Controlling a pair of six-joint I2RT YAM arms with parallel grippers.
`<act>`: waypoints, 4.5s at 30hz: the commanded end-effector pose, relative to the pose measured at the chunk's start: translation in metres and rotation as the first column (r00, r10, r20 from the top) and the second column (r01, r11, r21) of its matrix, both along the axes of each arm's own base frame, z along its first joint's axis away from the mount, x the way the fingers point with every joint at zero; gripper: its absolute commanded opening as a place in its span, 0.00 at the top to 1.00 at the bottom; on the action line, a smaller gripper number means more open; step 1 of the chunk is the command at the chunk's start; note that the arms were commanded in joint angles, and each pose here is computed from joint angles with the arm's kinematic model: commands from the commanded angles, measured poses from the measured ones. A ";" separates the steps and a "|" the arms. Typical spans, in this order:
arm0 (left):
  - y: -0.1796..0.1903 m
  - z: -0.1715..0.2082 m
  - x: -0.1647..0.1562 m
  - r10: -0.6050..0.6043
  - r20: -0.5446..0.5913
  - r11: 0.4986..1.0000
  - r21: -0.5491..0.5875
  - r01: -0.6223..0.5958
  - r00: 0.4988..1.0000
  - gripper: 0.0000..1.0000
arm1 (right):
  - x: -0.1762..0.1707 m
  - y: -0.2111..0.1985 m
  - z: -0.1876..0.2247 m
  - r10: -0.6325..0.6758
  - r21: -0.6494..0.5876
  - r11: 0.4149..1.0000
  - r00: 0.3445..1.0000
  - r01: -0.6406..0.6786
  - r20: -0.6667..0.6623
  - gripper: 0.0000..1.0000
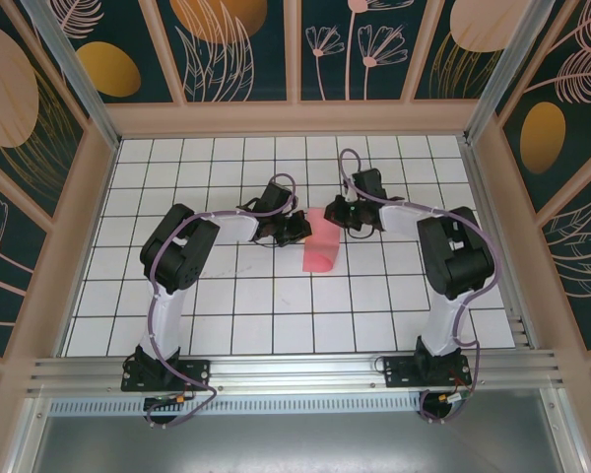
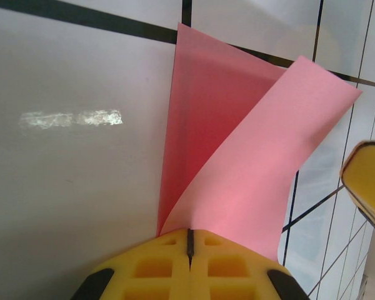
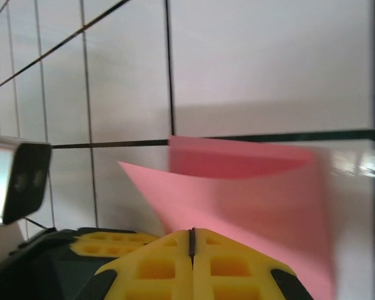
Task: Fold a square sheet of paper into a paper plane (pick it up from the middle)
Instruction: Fold the square sheet of paper in half at the center of the table.
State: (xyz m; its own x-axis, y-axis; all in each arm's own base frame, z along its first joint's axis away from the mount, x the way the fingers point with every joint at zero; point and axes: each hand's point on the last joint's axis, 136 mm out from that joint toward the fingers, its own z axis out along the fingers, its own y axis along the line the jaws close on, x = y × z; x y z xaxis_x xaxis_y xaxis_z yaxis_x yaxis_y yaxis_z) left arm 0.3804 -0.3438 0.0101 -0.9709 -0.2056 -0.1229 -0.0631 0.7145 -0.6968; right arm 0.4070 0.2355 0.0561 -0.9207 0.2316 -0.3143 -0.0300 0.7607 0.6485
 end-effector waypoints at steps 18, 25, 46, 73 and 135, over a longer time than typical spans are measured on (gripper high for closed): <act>0.068 -0.100 -0.054 0.093 -0.220 0.945 0.326 -0.017 0.971 1.00 | 0.034 -0.074 -0.024 -0.208 -0.047 0.978 0.977 0.206 -0.055 1.00; 0.066 -0.099 -0.053 0.089 -0.215 0.946 0.323 -0.015 0.973 1.00 | -0.007 -0.034 0.027 -0.061 0.073 0.995 0.998 0.061 -0.002 1.00; 0.069 -0.100 -0.054 0.104 -0.207 0.945 0.326 -0.032 0.973 1.00 | -0.124 -0.002 -0.030 0.133 0.145 0.985 0.957 -0.098 -0.256 1.00; 0.070 -0.096 -0.053 0.105 -0.194 0.944 0.327 -0.037 0.975 1.00 | -0.073 0.003 -0.017 0.101 0.116 0.990 0.983 -0.084 -0.151 1.00; 0.026 -0.008 -0.001 -0.044 0.035 0.982 0.184 0.037 0.998 0.95 | -0.112 -0.012 0.001 0.074 -0.007 0.997 0.989 -0.076 -0.132 0.99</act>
State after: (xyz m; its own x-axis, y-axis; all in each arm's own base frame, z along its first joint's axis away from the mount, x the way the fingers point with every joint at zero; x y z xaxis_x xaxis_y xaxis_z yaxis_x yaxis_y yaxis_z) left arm 0.3823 -0.3437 0.0163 -0.9666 -0.1660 -0.1952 0.0079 0.7422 -0.6701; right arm 0.2691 0.2155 0.0277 -0.9881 0.1140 -0.1031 0.0217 0.7676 0.6406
